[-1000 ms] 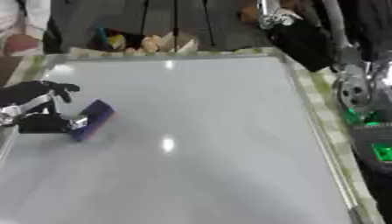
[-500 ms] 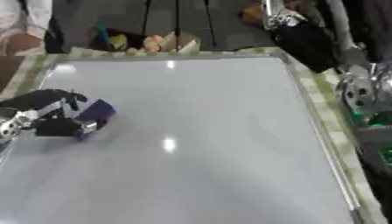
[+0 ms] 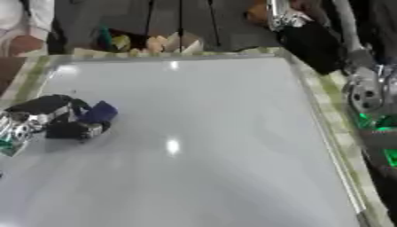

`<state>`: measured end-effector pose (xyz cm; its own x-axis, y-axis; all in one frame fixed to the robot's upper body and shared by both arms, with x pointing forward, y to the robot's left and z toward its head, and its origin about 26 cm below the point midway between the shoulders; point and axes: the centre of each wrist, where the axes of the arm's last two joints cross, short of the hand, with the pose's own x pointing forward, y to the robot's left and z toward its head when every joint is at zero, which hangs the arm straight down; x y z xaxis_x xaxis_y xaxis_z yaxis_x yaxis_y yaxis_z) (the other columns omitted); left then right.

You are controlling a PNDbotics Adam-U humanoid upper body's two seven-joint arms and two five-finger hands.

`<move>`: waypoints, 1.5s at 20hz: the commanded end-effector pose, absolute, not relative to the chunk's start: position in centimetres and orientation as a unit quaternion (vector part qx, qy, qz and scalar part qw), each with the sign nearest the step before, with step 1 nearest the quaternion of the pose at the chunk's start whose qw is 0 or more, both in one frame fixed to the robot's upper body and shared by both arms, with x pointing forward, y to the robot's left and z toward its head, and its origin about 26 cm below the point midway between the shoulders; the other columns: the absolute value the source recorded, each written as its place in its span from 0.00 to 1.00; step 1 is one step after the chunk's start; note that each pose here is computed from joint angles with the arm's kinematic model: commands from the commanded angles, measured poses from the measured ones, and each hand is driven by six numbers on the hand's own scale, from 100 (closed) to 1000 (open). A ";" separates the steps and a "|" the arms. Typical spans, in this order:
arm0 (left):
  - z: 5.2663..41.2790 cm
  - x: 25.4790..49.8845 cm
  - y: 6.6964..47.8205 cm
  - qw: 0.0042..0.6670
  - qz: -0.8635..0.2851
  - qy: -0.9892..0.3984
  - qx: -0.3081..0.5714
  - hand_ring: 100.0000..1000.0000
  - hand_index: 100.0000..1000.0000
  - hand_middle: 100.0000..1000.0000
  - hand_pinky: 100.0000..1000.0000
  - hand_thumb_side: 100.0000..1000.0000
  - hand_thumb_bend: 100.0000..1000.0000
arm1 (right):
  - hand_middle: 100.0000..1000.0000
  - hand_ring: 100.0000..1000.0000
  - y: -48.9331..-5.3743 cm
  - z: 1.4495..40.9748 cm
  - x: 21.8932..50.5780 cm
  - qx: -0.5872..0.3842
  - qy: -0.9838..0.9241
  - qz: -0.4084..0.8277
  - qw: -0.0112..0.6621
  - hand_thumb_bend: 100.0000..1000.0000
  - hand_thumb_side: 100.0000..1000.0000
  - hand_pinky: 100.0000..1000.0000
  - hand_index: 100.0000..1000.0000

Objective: Wipe the whiteboard clean with a brush.

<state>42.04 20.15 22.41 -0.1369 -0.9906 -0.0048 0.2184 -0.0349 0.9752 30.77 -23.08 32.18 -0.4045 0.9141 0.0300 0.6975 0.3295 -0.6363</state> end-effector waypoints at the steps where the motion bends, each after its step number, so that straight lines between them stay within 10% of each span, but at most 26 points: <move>1: 23.4 42.4 20.5 0.503 -0.577 -0.473 0.437 0.60 0.91 0.71 0.49 0.93 0.34 | 0.83 0.87 -23.2 32.7 30.4 -0.509 -0.793 0.274 0.189 0.00 1.00 0.79 0.83; 30: 21.6 44.0 20.9 0.528 -0.569 -0.468 0.421 0.46 0.87 0.56 0.33 0.94 0.25 | 0.83 0.87 -23.3 32.6 30.4 -0.505 -0.796 0.273 0.190 0.00 1.00 0.79 0.83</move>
